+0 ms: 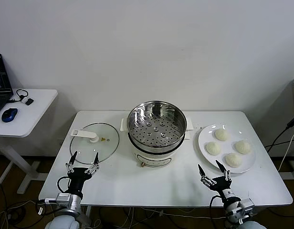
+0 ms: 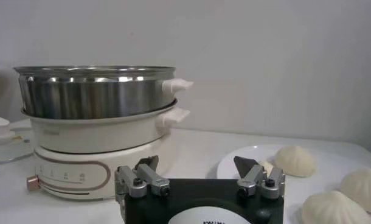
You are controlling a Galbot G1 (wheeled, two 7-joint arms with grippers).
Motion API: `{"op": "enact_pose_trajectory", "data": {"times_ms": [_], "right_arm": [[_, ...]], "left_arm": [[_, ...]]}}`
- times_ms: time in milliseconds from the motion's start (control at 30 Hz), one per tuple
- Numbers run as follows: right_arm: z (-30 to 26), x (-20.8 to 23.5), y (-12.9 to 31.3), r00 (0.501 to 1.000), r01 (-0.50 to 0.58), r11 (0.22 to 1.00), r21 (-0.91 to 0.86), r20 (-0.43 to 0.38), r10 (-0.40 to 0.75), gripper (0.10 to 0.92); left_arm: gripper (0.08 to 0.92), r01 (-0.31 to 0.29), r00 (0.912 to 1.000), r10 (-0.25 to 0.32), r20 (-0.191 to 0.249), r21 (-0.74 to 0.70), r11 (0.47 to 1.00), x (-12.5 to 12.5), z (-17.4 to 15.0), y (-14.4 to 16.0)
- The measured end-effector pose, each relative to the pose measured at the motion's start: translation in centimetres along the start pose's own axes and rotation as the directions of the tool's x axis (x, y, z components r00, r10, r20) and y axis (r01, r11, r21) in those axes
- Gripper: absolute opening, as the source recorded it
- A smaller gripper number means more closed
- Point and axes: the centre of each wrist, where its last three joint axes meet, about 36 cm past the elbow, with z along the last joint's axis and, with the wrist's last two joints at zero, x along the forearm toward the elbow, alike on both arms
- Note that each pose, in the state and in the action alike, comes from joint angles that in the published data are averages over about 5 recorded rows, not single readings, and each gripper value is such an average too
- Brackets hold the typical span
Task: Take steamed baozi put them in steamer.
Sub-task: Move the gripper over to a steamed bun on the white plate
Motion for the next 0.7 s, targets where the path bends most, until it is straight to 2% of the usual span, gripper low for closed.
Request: {"op": "enact_pose_trajectory", "data": {"times_ms": [167, 467, 600, 700], "right_arm": [[-0.8, -0.5, -1.6, 1.000, 0.010, 0.999, 0.031, 0.016, -0.011, 0.823], [-4.1, -3.3, -7.5, 0.994, 0.090, 0.986, 0.142, 0.044, -0.097, 0.823], [-6.0, -4.9, -11.0, 0.984, 0.168, 0.960, 0.222, 0.021, -0.177, 0.823], [-7.5, -6.1, -13.8, 0.968, 0.246, 0.925, 0.291, -0.028, -0.249, 0.823]], "left_arm": [[0.823, -0.002, 1.0000, 0.002, 0.006, -0.001, 1.000, -0.2, -0.1, -0.1], [0.823, 0.001, 0.9998, 0.000, 0.018, -0.006, 1.000, -0.9, -0.1, -0.2], [0.823, 0.003, 0.9999, -0.003, 0.013, -0.013, 1.000, -0.9, 0.2, 0.0], [0.823, 0.000, 0.9999, 0.000, 0.012, -0.014, 1.000, -0.7, 0.4, 0.0]]}}
